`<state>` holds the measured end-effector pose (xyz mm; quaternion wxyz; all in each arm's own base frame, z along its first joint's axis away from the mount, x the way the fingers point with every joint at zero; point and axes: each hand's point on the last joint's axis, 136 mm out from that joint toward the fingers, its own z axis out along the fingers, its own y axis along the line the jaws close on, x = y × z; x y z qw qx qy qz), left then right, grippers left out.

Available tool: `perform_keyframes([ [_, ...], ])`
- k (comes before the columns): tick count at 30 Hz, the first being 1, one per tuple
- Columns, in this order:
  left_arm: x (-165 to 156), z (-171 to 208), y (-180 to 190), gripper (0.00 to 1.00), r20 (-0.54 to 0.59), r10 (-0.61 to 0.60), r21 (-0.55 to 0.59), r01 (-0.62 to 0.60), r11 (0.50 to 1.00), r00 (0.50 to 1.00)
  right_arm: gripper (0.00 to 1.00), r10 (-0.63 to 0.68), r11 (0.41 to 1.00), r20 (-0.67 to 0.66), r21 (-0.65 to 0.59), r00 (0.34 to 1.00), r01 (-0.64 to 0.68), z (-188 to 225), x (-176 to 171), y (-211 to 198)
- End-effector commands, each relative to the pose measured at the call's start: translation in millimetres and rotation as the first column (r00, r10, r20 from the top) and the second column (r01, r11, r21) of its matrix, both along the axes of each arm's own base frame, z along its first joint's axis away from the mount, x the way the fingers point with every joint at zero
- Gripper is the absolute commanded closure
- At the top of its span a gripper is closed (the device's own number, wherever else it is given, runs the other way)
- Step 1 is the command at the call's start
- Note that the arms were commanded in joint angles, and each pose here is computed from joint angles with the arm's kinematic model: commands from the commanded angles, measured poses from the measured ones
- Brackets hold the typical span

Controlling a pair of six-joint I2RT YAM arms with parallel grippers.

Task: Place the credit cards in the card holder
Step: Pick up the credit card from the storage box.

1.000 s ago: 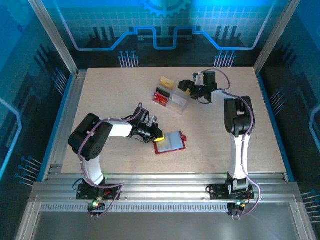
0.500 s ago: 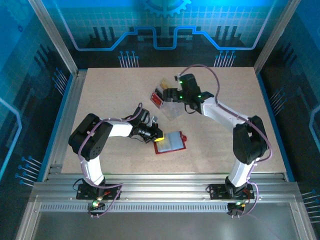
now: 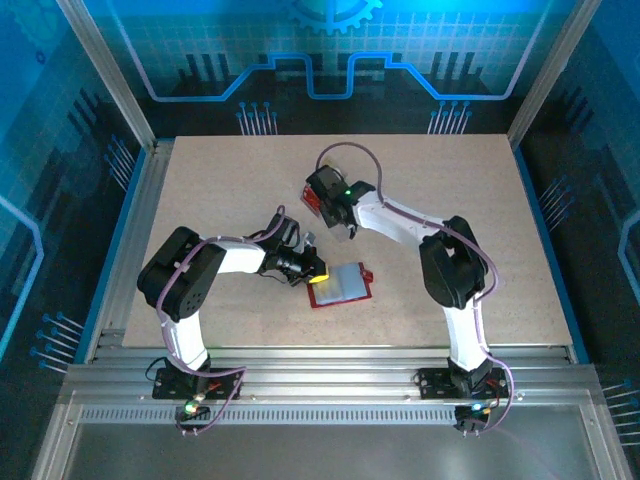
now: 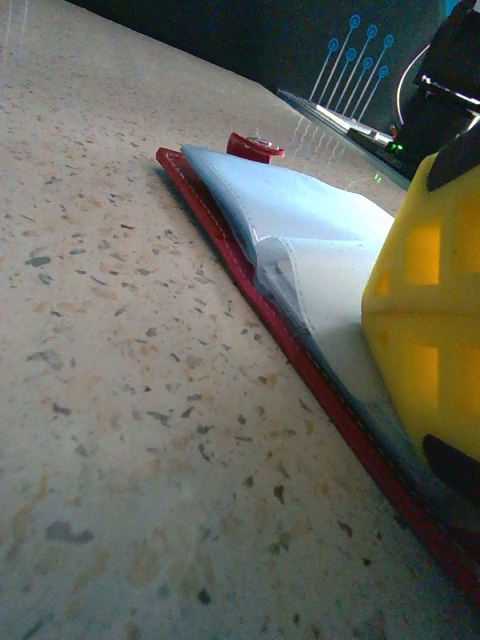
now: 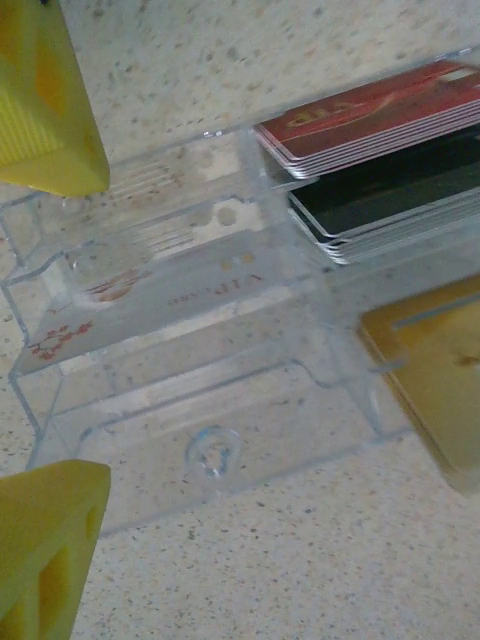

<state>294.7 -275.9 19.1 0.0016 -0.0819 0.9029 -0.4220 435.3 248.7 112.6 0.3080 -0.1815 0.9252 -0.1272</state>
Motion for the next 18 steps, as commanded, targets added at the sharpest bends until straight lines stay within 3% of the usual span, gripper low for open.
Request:
perform_keyframes([
  [1, -41, -64, 31, 0.98, -0.175, 0.034, 0.215, 0.005, 0.976, 0.984, 0.31, 0.003, 0.997, 0.004, -0.071, 1.000, -0.003, 9, 0, -2],
  [18, -41, -64, 29, 0.98, -0.175, 0.034, 0.205, 0.003, 0.979, 0.984, 0.34, -0.022, 0.977, -0.005, -0.212, 1.000, 0.020, -18, 5, -10],
])
